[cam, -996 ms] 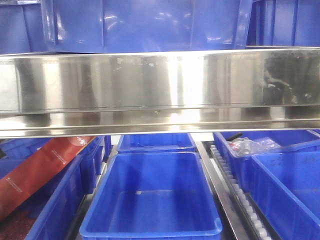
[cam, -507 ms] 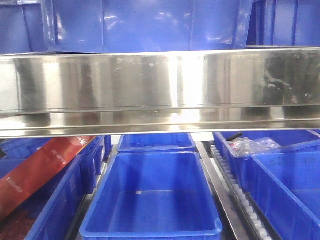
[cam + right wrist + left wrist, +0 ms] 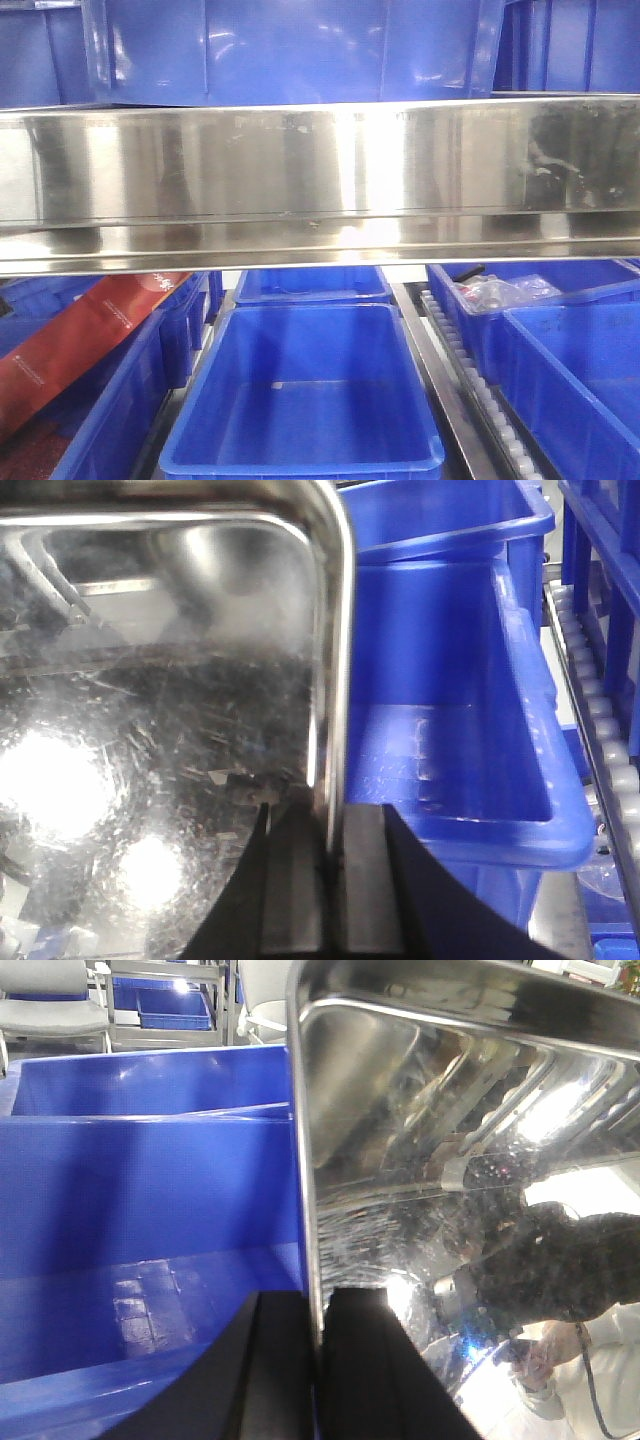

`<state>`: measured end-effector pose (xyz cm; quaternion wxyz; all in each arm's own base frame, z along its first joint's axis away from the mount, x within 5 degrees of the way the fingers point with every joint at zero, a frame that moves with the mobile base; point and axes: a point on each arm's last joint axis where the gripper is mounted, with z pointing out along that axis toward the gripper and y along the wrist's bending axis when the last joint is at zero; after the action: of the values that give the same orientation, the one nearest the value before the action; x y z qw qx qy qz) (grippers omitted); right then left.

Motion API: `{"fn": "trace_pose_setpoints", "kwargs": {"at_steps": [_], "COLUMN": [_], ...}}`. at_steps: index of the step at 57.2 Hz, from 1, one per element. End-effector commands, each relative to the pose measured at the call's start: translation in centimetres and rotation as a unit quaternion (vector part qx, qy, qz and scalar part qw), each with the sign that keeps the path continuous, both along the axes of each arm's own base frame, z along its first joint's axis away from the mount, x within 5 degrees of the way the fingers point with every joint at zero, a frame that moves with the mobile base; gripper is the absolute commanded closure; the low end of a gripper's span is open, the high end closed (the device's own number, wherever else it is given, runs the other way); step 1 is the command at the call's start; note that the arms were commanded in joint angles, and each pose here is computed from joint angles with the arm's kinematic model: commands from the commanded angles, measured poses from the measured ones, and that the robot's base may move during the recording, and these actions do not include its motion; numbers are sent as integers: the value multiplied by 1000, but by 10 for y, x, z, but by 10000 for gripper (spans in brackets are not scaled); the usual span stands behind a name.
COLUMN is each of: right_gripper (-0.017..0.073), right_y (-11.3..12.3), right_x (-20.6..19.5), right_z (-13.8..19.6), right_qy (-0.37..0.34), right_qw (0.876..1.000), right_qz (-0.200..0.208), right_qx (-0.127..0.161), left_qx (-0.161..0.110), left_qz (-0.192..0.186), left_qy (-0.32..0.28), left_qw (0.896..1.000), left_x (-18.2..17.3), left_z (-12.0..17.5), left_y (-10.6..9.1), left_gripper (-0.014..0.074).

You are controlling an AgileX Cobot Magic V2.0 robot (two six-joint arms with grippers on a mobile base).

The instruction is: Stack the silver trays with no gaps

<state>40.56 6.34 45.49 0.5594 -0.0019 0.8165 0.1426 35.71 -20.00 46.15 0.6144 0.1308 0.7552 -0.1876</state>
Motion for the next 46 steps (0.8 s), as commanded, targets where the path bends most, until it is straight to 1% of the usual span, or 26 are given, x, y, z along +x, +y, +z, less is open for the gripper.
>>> {"fn": "trace_pose_setpoints", "kwargs": {"at_steps": [1, 46], "right_gripper": [640, 640], "right_y": [-4, -4], "right_x": [-1, -1], "right_z": [9, 9], "right_qy": [-34, -34], "right_qw": [999, 999], "right_qz": [-8, -8], "right_qx": [-11, -11], "left_qx": [-22, -22], "left_qz": [-4, -4], "left_qy": [-29, -29], "left_qw": [999, 999], "left_x": [-4, -4], "left_z": [13, 13], "left_y": [2, 2], "left_gripper": [613, 613]}}
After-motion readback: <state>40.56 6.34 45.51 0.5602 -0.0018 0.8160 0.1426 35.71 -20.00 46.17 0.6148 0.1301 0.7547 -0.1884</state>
